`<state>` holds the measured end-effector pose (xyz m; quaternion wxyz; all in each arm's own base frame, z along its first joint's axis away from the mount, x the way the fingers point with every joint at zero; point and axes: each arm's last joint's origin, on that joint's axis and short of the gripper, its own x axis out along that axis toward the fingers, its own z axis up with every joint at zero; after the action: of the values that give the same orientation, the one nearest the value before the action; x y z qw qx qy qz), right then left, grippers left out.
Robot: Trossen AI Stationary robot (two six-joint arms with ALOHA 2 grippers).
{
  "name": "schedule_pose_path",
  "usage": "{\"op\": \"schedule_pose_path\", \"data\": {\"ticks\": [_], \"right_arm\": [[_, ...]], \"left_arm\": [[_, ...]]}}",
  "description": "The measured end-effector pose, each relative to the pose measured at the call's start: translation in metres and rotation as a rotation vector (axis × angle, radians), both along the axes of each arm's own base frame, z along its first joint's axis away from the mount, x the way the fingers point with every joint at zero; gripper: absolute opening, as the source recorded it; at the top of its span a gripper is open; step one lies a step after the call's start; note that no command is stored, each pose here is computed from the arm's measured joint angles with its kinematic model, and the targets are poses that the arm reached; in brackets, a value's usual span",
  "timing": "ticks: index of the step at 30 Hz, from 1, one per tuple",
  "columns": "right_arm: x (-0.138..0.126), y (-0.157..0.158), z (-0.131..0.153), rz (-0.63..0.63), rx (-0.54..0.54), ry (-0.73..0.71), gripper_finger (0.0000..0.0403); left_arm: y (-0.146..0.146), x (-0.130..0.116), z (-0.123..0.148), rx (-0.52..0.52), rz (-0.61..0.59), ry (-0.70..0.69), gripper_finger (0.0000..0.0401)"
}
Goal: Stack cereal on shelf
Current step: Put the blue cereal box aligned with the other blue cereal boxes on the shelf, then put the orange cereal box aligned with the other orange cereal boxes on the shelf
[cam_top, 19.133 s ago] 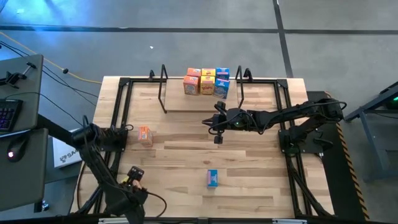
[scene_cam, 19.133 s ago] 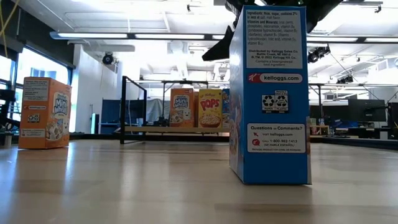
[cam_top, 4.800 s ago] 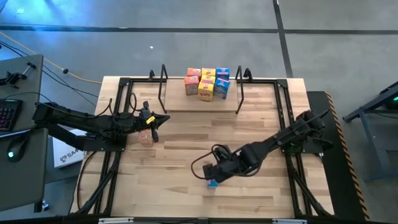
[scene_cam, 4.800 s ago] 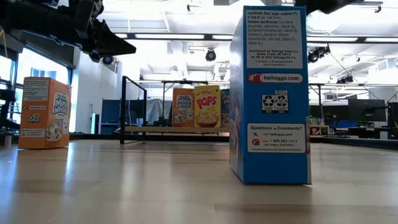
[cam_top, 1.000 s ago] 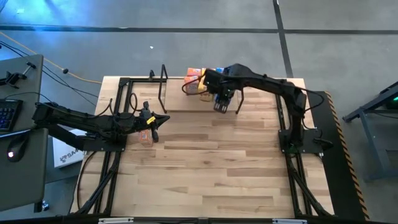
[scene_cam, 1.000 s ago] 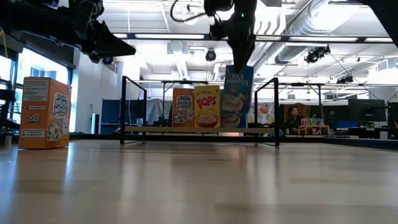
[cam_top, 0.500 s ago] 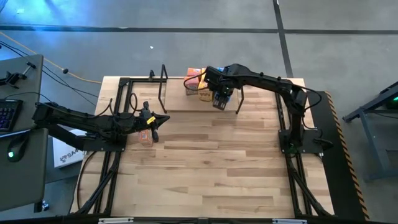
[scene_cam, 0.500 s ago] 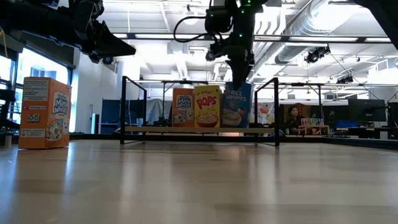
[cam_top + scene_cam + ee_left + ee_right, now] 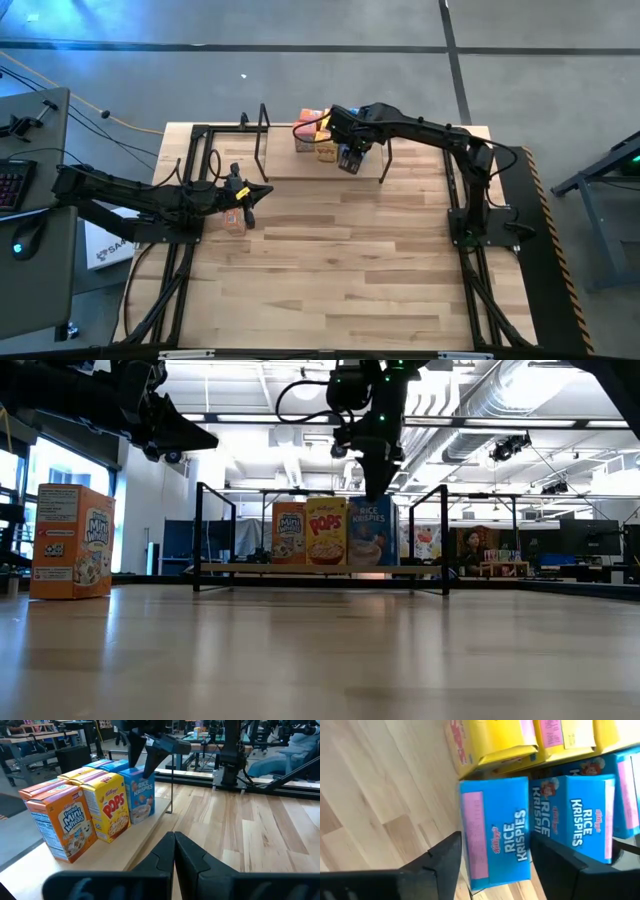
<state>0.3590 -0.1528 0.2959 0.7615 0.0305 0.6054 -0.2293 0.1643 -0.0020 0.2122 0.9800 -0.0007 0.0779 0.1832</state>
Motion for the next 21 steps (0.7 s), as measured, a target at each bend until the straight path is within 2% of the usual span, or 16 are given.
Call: {"op": "schedule_pose_path", "data": {"ticks": [6,15,21], "right_arm": [[0.0008,0.0017,0.0006,-0.008,-0.011,0.0,0.0228],[0.0019,0.0041,0.0011,0.007,-0.071,0.027,0.0229],[0.0022,0.0041,0.0013,0.01,-0.07,0.024,0.023]], "left_arm": [[0.0,0.0,-0.0001,0.0,0.0,0.0,0.0003],[0.0,0.0,0.0,0.0,0.0,0.0,0.0003],[0.0,0.0,0.0,0.0,0.0,0.0,0.0003]]}}
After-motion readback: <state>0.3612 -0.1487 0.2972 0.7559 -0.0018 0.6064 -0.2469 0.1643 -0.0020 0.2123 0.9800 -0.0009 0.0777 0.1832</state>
